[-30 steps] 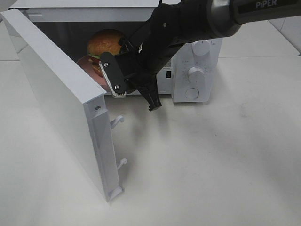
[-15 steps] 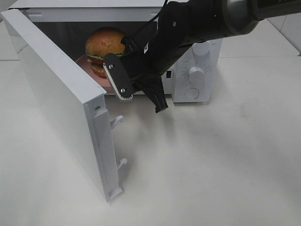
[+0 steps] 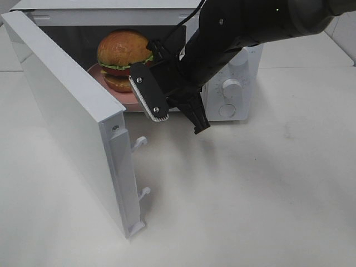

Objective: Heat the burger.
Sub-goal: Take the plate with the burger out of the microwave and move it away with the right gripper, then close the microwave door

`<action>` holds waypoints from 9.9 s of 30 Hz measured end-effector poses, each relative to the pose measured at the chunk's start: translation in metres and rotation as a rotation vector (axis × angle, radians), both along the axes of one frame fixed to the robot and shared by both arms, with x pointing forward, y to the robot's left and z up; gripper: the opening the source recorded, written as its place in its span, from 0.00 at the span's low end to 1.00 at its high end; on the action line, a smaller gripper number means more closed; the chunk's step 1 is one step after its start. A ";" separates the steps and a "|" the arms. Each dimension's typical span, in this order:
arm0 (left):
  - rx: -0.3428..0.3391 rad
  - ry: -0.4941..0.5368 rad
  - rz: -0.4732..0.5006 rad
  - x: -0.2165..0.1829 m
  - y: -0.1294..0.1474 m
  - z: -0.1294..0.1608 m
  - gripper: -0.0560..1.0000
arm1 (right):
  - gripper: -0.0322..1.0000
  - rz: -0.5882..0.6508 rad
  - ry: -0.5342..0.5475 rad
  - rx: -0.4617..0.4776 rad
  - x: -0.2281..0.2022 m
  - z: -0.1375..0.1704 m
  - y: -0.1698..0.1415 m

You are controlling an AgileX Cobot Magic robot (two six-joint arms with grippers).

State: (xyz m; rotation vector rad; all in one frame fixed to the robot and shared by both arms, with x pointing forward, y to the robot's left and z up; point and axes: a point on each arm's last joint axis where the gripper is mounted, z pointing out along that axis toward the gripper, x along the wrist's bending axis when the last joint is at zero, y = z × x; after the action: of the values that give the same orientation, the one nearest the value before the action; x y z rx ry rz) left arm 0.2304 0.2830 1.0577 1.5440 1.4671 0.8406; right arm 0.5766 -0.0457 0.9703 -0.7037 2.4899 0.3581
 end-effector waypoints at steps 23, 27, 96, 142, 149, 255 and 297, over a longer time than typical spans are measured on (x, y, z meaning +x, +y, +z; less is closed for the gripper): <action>0.000 0.000 0.000 0.000 0.000 0.000 0.99 | 0.12 0.035 0.011 -0.042 -0.055 0.004 -0.038; 0.000 0.000 0.000 0.000 0.000 0.000 0.99 | 0.12 0.035 0.001 -0.040 -0.065 0.005 -0.047; 0.000 0.000 0.000 0.000 0.000 0.000 0.99 | 0.12 -0.270 -0.052 -0.011 -0.208 0.036 -0.172; 0.000 0.000 0.000 0.000 0.000 0.000 0.99 | 0.12 -1.401 -0.023 0.063 -0.199 0.022 -0.213; 0.000 0.000 0.000 0.000 0.000 0.000 0.99 | 0.12 -1.505 -0.035 0.054 -0.187 0.008 -0.208; 0.000 0.000 0.000 0.000 0.000 0.000 0.99 | 0.70 -1.670 0.267 0.423 -0.173 0.030 -0.170; 0.000 0.000 0.000 0.000 0.000 0.000 0.99 | 0.76 -1.547 0.302 0.902 -0.305 0.102 -0.250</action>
State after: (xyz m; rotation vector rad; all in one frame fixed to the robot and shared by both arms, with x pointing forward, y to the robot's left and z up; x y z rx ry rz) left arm 0.2304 0.2830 1.0577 1.5440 1.4671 0.8406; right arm 0.2712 -0.2953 1.0726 1.5877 1.9887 0.8243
